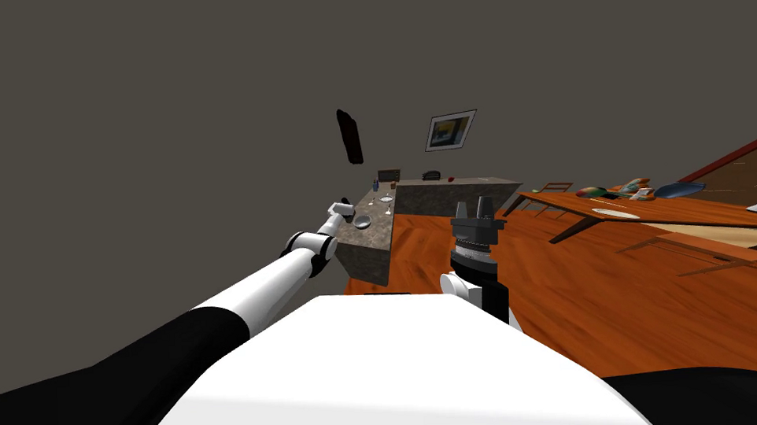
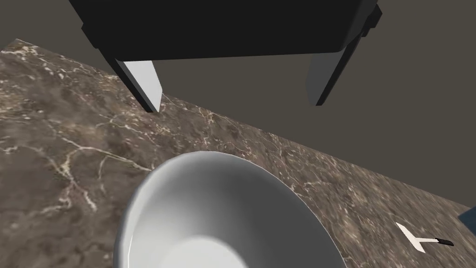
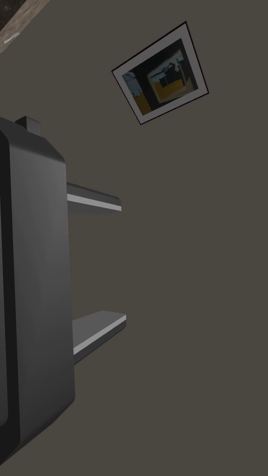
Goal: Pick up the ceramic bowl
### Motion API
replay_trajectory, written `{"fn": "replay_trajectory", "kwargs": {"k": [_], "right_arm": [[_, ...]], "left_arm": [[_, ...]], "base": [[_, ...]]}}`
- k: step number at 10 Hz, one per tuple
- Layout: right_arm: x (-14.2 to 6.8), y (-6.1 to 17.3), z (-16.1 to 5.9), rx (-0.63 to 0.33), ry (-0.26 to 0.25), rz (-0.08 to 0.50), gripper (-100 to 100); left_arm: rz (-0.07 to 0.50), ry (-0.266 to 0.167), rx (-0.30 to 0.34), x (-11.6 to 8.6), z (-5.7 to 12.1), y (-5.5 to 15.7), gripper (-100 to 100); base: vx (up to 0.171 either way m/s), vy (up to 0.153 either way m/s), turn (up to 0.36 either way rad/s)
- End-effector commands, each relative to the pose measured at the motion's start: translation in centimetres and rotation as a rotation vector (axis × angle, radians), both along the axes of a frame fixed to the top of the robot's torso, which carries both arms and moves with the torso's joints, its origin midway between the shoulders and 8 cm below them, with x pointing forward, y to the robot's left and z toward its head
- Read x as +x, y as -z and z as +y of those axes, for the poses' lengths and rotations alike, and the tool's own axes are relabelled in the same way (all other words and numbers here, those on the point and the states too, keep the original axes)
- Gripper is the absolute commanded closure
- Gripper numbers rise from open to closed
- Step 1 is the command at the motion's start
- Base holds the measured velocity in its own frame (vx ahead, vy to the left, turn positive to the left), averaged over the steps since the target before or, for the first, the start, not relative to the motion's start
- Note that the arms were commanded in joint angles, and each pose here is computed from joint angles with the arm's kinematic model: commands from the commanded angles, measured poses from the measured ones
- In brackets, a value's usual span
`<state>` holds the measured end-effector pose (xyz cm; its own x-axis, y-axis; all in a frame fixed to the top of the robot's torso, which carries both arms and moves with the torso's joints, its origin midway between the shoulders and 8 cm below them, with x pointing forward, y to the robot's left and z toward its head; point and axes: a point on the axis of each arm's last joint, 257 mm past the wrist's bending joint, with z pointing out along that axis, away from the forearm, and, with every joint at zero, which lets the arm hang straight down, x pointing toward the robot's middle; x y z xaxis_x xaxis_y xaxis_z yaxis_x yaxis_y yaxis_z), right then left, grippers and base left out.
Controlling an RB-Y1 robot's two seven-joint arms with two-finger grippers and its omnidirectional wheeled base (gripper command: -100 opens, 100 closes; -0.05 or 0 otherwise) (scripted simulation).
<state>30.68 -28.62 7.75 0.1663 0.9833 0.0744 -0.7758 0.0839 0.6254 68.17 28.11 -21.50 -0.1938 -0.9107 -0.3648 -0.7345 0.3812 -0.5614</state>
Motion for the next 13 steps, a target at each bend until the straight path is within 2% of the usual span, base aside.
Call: {"fn": "replay_trajectory", "kwargs": {"k": [1,3,5,9,10,11,13], "right_arm": [[0.0,0.0,0.0,0.000,0.000,0.000,0],[0.0,0.0,0.0,0.000,0.000,0.000,0],[0.0,0.0,0.0,0.000,0.000,0.000,0],[0.0,0.0,0.0,0.000,0.000,0.000,0],[0.0,0.0,0.0,0.000,0.000,0.000,0],[0.0,0.0,0.0,0.000,0.000,0.000,0],[0.0,0.0,0.0,0.000,0.000,0.000,0]], "left_arm": [[0.055,-0.013,-0.003,-1.0,0.1,1.1,-100],[0.139,-0.027,-0.014,-2.4,-0.3,1.8,-100],[0.151,-0.031,-0.014,-2.7,-0.2,2.2,-100],[0.302,-0.058,-0.036,-5.9,-0.6,4.6,-100],[0.302,-0.058,-0.036,-5.9,-0.6,4.6,-100],[0.352,-0.068,-0.042,-7.2,-0.7,5.8,-100],[0.369,-0.074,-0.042,-7.7,-0.5,6.4,-100]], "base": [[0.017,-0.037,-0.002],[0.018,-0.038,-0.006],[0.015,-0.027,0.001],[0.028,-0.037,-0.010],[0.017,-0.030,-0.002],[0.020,-0.025,-0.010],[0.012,-0.011,-0.002]]}}
